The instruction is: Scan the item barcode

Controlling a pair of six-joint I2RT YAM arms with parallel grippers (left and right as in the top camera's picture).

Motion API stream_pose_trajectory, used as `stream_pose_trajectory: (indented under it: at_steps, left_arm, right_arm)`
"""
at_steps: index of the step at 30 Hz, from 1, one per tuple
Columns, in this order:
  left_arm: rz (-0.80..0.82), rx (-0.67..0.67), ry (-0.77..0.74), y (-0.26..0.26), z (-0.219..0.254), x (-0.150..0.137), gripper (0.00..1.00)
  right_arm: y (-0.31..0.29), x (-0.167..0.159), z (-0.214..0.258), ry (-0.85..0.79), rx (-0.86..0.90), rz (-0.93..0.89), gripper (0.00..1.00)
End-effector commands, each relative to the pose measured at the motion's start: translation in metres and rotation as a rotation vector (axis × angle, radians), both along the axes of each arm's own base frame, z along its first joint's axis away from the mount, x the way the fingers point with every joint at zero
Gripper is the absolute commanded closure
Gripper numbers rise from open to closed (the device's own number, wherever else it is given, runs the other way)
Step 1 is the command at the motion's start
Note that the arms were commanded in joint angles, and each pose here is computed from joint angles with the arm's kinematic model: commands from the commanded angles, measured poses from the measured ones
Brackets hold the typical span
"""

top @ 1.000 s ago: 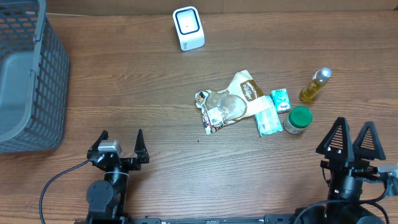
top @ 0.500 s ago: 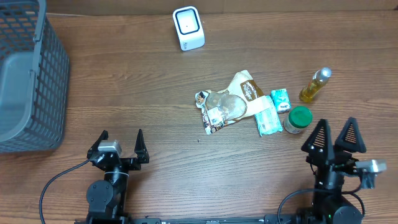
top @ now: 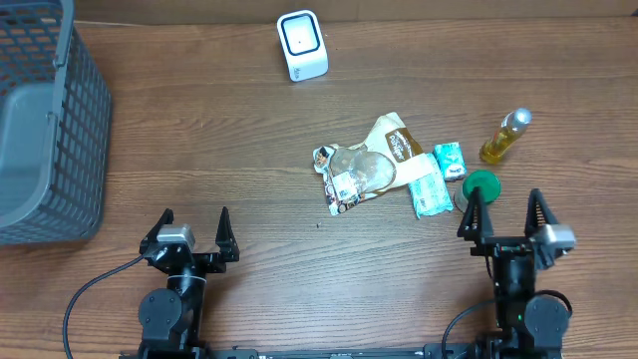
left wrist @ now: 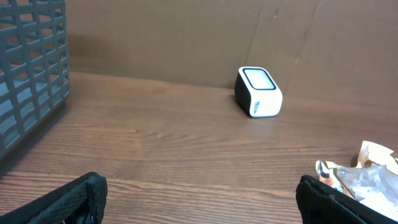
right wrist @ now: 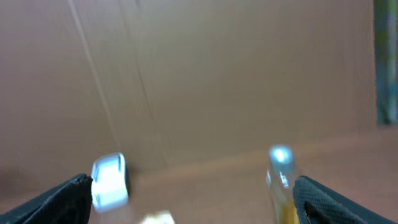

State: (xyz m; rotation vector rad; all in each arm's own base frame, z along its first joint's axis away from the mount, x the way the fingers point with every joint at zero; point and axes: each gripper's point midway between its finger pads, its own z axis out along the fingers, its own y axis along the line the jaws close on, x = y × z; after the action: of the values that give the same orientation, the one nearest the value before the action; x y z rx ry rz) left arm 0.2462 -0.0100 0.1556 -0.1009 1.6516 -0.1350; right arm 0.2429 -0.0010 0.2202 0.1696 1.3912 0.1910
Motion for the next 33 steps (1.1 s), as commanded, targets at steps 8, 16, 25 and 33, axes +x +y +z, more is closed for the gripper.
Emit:
stream_pose_trajectory:
  at_steps: [8, 16, 25, 33]
  left_arm:
    - [0.013, 0.019, -0.01, 0.003, 0.001, 0.0, 0.0]
    - [0.013, 0.019, -0.01, 0.003, 0.001, 0.0, 0.0]
    - [0.013, 0.019, -0.01, 0.003, 0.001, 0.0, 0.0]
    - [0.013, 0.019, -0.01, 0.003, 0.001, 0.0, 0.0]
  right_arm:
    - [0.005, 0.004, -0.051, 0.196, -0.042, 0.024, 0.0]
    - [0.008, 0.004, -0.047, 0.178, -0.15, 0.036, 0.0]
    - [0.024, 0.002, -0.027, 0.081, -0.29, 0.103, 0.0]
    - [0.021, 0.003, -0.049, 0.173, -0.279, 0.1, 0.0]
